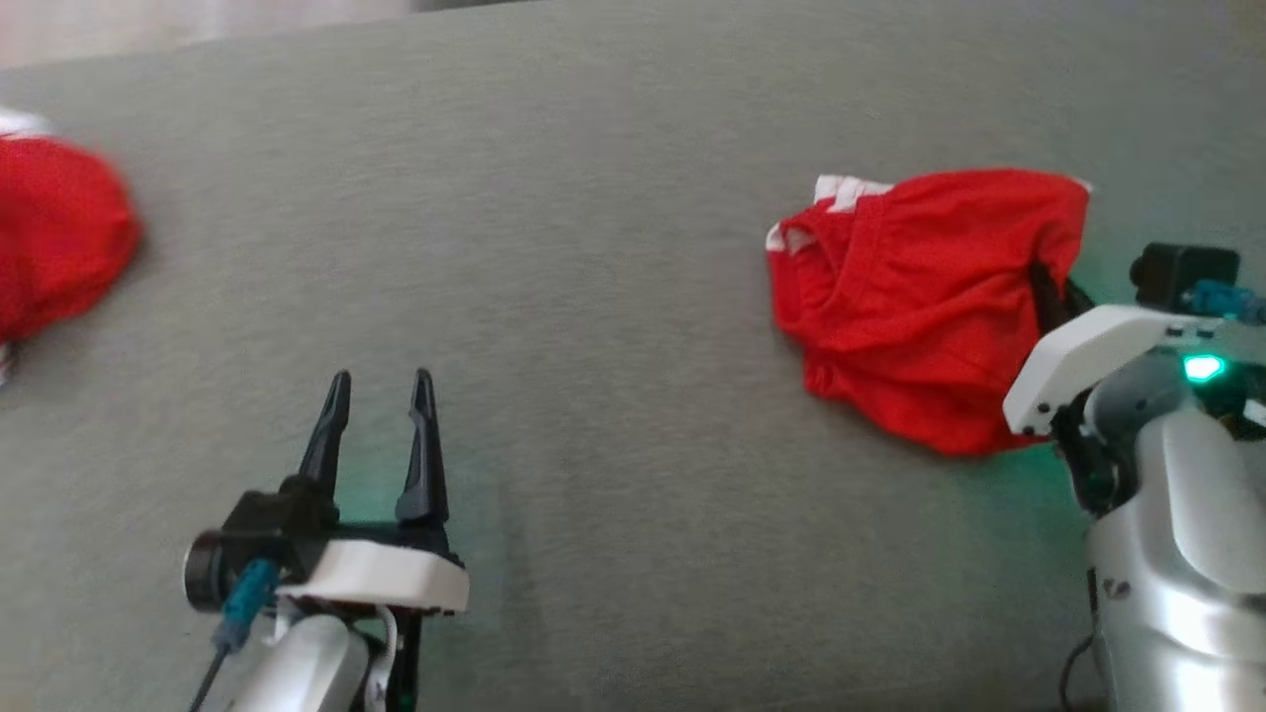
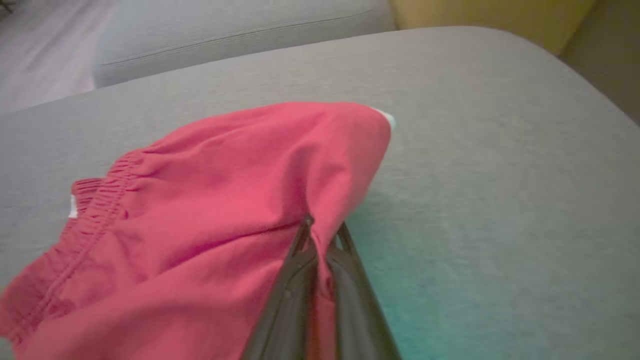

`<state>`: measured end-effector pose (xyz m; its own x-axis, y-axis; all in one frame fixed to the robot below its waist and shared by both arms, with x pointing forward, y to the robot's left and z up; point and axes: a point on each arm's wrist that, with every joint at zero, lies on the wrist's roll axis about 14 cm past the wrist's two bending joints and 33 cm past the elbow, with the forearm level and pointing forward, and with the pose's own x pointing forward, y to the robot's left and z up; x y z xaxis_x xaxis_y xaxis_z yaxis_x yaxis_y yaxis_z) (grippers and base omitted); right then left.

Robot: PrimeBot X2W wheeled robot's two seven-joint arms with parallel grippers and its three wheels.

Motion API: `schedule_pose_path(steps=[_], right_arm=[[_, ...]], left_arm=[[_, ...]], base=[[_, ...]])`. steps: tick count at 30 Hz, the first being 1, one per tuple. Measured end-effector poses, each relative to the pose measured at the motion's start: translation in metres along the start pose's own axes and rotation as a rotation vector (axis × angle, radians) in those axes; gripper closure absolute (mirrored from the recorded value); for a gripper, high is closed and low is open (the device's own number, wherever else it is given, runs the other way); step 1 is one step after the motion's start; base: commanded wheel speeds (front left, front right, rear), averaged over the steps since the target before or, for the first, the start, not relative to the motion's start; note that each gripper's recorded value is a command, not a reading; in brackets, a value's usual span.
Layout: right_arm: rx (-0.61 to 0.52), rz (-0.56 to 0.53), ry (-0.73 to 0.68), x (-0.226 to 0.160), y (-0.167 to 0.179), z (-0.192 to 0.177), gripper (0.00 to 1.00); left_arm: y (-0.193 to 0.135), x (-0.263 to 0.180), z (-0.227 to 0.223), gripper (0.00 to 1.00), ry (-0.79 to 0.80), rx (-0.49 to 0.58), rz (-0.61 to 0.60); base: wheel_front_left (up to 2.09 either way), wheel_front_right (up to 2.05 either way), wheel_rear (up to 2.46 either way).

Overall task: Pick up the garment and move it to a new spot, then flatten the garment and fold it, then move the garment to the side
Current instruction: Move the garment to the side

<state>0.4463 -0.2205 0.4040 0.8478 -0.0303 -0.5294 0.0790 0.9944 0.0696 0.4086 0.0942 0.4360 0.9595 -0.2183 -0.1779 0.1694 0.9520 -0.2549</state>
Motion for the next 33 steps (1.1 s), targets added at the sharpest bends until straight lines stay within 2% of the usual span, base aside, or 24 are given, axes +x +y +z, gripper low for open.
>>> schedule_pose_path(steps=[5, 8, 13, 17, 24, 29, 30, 31, 32, 33], right_arm=[[0.044, -0.126, -0.036, -0.019, -0.054, 0.006, 1.0], [0.05, -0.161, -0.048, -0.023, -0.069, 0.01, 1.0], [0.041, -0.194, -0.024, -0.013, -0.083, 0.008, 1.0], [0.018, -0.211, -0.028, 0.002, -0.098, 0.023, 1.0], [-0.101, -0.268, -0.041, 0.029, -0.131, 0.065, 1.0], [-0.153, -0.318, -0.02, 0.039, -0.153, 0.07, 1.0], [-0.166, -0.328, -0.014, 0.041, -0.157, 0.07, 0.92], [-0.176, -0.332, -0.008, 0.044, -0.159, 0.069, 0.42], [-0.173, -0.332, -0.025, 0.05, -0.158, 0.069, 0.0], [-0.175, -0.328, -0.032, 0.053, -0.157, 0.07, 0.0]], left_arm=[[-0.044, 0.035, -0.01, 0.0, 0.041, 0.032, -0.158], [-0.065, 0.047, -0.018, 0.0, 0.067, 0.04, -0.233], [-0.079, 0.063, -0.03, 0.0, 0.097, 0.03, -0.278], [-0.069, 0.065, -0.031, 0.0, 0.105, 0.022, -0.251], [-0.033, 0.063, -0.022, 0.0, 0.079, 0.041, -0.15], [-0.013, 0.059, -0.026, 0.0, 0.091, 0.043, -0.094], [-0.01, 0.059, -0.028, 0.0, 0.096, 0.043, -0.084], [-0.006, 0.058, -0.03, 0.0, 0.101, 0.044, -0.074], [0.0, 0.056, -0.032, 0.0, 0.108, 0.044, -0.059], [0.002, 0.056, -0.033, 0.0, 0.109, 0.045, -0.052]], base=[[0.0, 0.0, 0.0], [0.0, 0.0, 0.0], [0.0, 0.0, 0.0], [0.0, 0.0, 0.0], [0.0, 0.0, 0.0], [0.0, 0.0, 0.0], [0.0, 0.0, 0.0], [0.0, 0.0, 0.0], [0.0, 0.0, 0.0], [0.0, 0.0, 0.0]])
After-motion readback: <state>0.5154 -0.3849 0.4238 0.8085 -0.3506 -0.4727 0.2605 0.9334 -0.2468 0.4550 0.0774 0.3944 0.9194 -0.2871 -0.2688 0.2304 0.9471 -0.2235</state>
